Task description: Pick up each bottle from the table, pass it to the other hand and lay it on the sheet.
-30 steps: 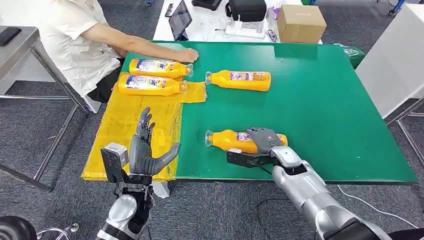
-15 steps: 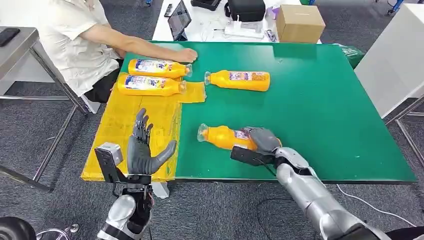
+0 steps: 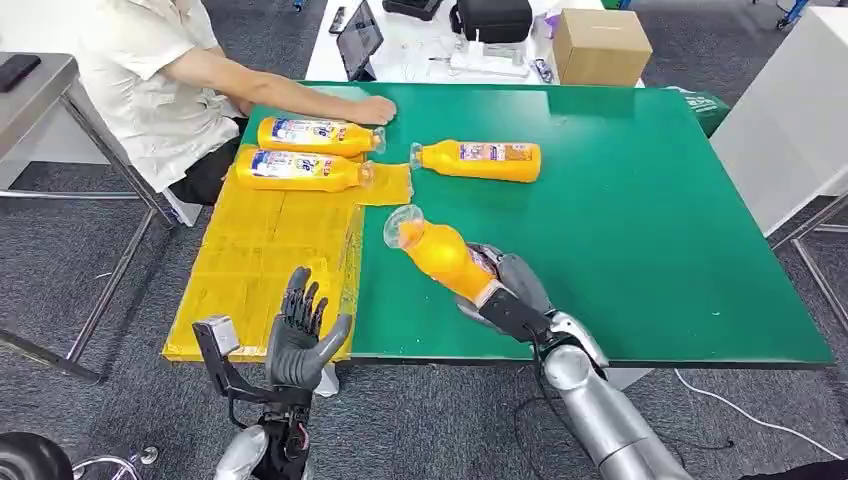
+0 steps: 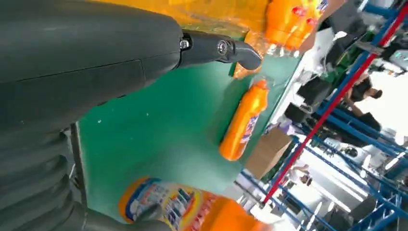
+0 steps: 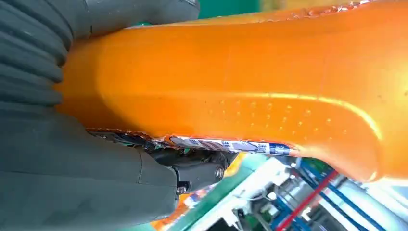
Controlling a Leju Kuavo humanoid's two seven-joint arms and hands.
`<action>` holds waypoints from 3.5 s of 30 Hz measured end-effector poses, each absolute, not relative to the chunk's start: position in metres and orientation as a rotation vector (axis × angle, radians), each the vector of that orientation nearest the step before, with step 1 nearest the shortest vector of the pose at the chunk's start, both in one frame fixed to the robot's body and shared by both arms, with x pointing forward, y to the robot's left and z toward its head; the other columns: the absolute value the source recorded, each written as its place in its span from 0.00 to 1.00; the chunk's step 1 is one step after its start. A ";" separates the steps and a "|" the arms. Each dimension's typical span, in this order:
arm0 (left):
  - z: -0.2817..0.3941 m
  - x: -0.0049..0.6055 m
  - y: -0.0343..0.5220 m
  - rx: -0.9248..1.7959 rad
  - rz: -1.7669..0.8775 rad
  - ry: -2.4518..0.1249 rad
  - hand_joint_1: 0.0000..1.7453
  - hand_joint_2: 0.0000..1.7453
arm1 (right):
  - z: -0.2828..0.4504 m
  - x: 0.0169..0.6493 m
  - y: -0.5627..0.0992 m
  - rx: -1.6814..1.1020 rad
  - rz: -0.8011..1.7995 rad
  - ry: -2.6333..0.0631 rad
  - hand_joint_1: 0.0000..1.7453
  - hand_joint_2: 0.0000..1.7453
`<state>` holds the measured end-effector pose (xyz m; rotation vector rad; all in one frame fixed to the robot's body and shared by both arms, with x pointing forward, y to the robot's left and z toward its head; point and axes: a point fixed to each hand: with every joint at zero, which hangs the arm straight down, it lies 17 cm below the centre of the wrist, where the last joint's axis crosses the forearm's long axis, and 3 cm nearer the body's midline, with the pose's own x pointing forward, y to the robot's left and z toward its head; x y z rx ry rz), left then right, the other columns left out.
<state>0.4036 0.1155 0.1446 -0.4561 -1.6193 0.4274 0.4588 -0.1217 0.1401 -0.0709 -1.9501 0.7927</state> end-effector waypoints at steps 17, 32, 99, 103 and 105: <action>0.187 0.384 0.054 -0.526 0.125 -1.757 0.00 1.00 | 0.152 0.412 -0.024 0.173 0.841 -1.996 0.95 1.00; 0.167 0.394 0.041 -0.640 0.177 -1.604 0.00 1.00 | 0.147 0.396 0.001 0.145 0.891 -2.033 0.86 1.00; 0.189 0.443 0.156 0.027 0.151 -1.934 1.00 1.00 | 0.126 0.356 0.022 -0.263 1.042 -2.211 0.00 0.00; 0.191 0.443 0.159 0.060 0.127 -1.949 1.00 1.00 | 0.127 0.356 0.019 -0.303 1.047 -2.221 0.00 0.00; 0.192 0.444 0.163 0.125 0.083 -1.962 1.00 1.00 | 0.127 0.356 0.017 -0.309 1.044 -2.220 0.00 0.00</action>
